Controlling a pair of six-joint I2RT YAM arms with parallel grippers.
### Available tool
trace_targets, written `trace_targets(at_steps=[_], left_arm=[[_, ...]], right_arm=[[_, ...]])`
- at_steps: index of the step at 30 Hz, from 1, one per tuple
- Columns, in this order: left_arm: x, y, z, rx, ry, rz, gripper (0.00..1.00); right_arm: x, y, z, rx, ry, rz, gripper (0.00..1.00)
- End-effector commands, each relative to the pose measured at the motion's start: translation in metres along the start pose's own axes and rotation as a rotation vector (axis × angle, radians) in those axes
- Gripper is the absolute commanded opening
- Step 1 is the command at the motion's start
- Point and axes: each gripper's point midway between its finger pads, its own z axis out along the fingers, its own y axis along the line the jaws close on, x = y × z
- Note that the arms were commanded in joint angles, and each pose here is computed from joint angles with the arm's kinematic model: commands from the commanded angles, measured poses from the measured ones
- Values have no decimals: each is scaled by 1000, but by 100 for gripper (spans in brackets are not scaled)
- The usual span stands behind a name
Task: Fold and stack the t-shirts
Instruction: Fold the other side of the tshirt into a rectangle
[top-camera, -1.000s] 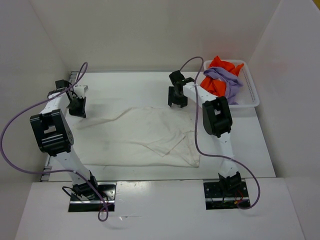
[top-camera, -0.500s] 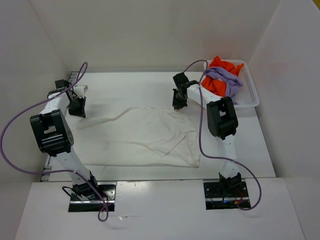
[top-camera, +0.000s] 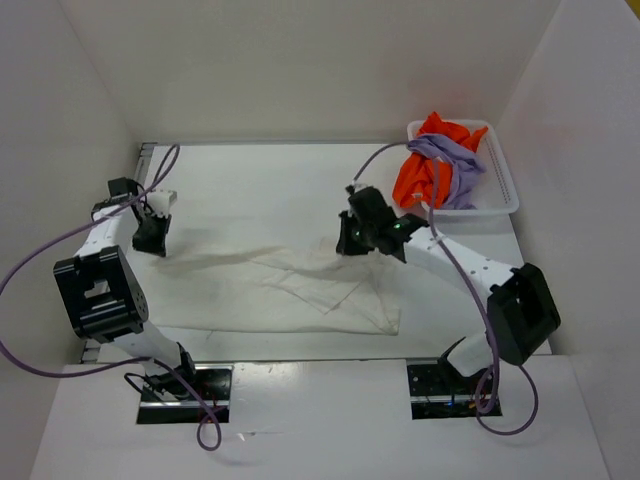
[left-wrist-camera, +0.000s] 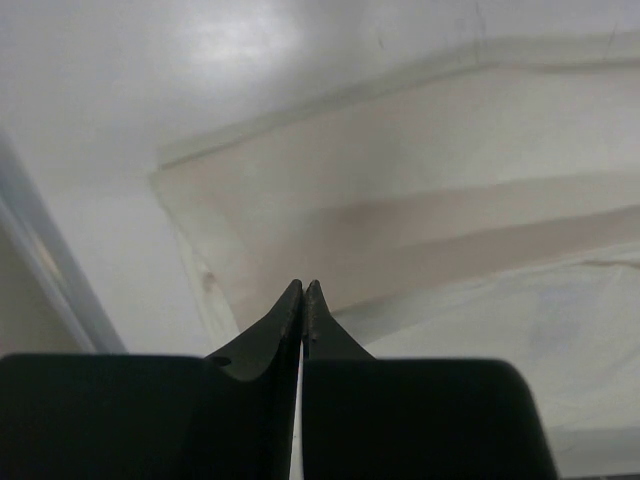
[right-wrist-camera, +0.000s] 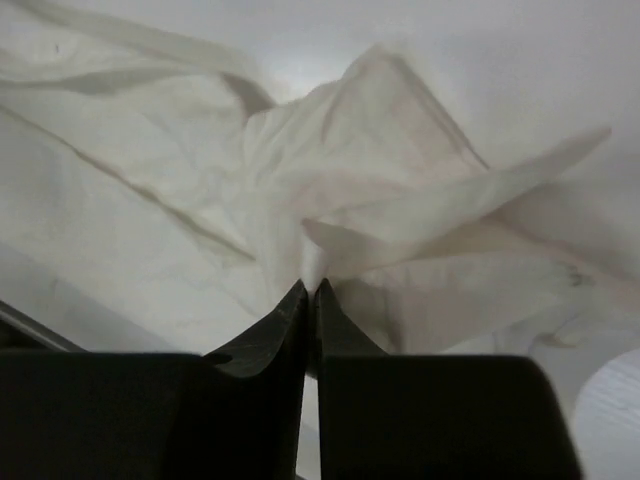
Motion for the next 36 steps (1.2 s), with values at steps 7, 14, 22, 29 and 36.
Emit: trace_targets(at_steps=[7, 14, 22, 29, 36], left_arm=[[53, -17, 6, 22, 112, -28, 0], [52, -21, 3, 34, 96, -28, 0], [52, -21, 3, 41, 109, -30, 0], [40, -18, 1, 38, 82, -26, 0], [39, -20, 6, 62, 90, -40, 0]], right_arm=[[117, -11, -16, 18, 242, 36, 42], [63, 9, -55, -4, 54, 43, 62], [11, -24, 8, 256, 57, 41, 71], [29, -46, 77, 443, 255, -10, 72], [44, -69, 76, 544, 265, -50, 71]])
